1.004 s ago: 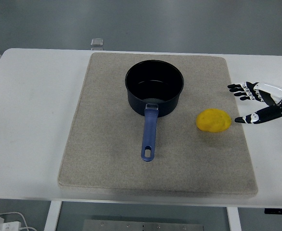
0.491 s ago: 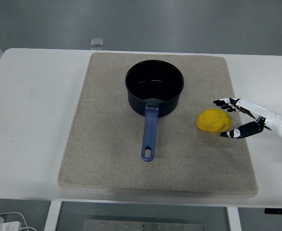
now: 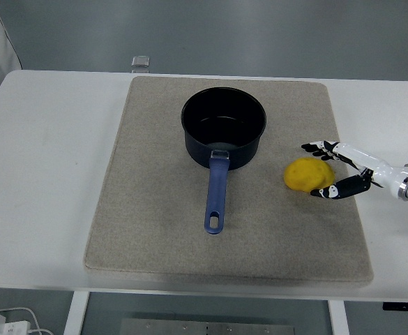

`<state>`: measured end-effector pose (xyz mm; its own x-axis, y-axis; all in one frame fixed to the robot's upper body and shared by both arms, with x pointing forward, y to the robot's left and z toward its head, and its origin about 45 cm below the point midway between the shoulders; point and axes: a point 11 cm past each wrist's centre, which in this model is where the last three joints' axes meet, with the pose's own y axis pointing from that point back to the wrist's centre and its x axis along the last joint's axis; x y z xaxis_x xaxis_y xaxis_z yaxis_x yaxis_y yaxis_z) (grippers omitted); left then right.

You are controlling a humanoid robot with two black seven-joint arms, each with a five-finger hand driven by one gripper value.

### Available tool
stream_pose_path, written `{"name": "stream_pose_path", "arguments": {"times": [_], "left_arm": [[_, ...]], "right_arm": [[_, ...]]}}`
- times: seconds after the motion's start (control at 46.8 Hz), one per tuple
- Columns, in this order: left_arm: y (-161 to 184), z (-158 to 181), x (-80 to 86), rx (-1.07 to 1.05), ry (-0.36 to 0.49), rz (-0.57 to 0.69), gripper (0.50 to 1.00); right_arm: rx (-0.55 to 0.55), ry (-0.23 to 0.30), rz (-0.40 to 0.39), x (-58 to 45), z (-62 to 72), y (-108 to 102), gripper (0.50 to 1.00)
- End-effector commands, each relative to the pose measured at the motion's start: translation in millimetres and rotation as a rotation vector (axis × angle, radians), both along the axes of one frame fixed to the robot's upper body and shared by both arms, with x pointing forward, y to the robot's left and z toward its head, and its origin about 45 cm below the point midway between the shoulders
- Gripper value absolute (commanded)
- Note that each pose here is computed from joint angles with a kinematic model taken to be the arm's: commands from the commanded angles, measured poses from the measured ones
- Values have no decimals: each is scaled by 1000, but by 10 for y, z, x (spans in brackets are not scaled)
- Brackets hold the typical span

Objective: Put the potato in the blue pot

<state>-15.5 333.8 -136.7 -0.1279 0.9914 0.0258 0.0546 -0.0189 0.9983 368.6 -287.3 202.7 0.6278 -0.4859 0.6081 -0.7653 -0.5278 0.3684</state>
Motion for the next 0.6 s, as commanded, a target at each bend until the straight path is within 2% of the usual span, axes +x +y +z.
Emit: {"name": "stream_pose_path", "arguments": {"times": [0.0,0.064,0.085,0.15,0.214,0.385,0.577], "left_arm": [[-1,0,5,0,-1,0,1000],[4,0,-4,1,1,0,1000],[-1,0,5,0,-1,0,1000],[-1,0,5,0,-1,-2,1000],[4,1,5,1,-1,0,1000],[4,0,-3,1,0,2,1000],[-1,0,-4,0,1,0,1000]], "right_arm": [[-14,-7,20,2,-31,45,776],[-24,-9,25,6,-57,47,742],[-27,-12,26,12,-52,45,715],[-29,-13,26,16,-55,43,623],[-30,-16,27,23,-44,47,500],[-58,-46,31,56,-20,20,500],[-54,-52,35,65,-6,20,500]]}}
